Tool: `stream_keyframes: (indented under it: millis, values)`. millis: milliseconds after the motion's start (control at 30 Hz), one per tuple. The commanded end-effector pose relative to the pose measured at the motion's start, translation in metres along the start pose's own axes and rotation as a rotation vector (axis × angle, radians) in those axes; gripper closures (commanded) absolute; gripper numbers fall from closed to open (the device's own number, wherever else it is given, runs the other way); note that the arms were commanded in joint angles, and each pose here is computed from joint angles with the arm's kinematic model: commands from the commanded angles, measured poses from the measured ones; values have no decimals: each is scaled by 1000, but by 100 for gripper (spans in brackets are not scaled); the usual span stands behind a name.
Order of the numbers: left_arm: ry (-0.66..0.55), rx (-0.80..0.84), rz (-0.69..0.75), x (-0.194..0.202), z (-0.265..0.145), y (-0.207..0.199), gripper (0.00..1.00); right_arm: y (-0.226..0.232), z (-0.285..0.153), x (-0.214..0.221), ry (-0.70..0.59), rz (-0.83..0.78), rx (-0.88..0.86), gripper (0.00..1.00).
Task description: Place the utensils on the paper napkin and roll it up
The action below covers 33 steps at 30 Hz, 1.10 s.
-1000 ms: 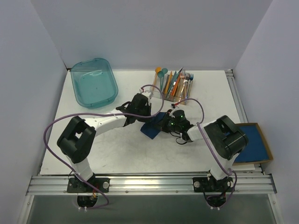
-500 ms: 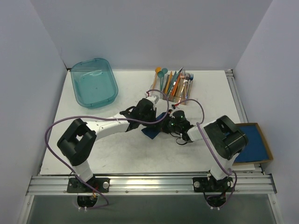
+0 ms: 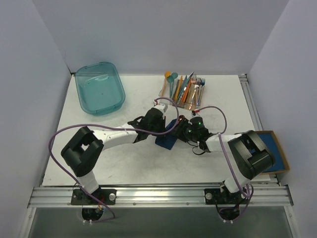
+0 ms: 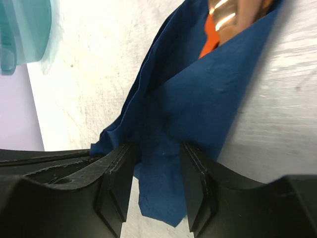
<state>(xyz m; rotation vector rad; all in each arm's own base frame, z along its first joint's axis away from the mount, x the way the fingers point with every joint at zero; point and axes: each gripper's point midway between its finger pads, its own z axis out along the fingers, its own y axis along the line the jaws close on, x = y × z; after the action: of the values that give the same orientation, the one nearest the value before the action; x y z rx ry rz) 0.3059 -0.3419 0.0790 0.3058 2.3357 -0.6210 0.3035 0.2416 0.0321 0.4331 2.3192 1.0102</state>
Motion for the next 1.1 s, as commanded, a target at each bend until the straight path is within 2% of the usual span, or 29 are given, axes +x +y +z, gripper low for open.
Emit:
stream_keyframes:
  millis: [0,333,700,1067]
  values:
    - [-68,17,1,-14,-1,-9,97,-4,-13,-15,-56,31,39,58]
    - [-109,20,54,-19,-5,-18,98,15,-24,-39,-108,56,2,54]
    - [-146,-21,138,-13,-7,-33,98,35,-18,-48,-81,87,-23,50]
    - [-159,-62,175,-13,-4,-35,98,18,-8,-29,5,124,27,51]
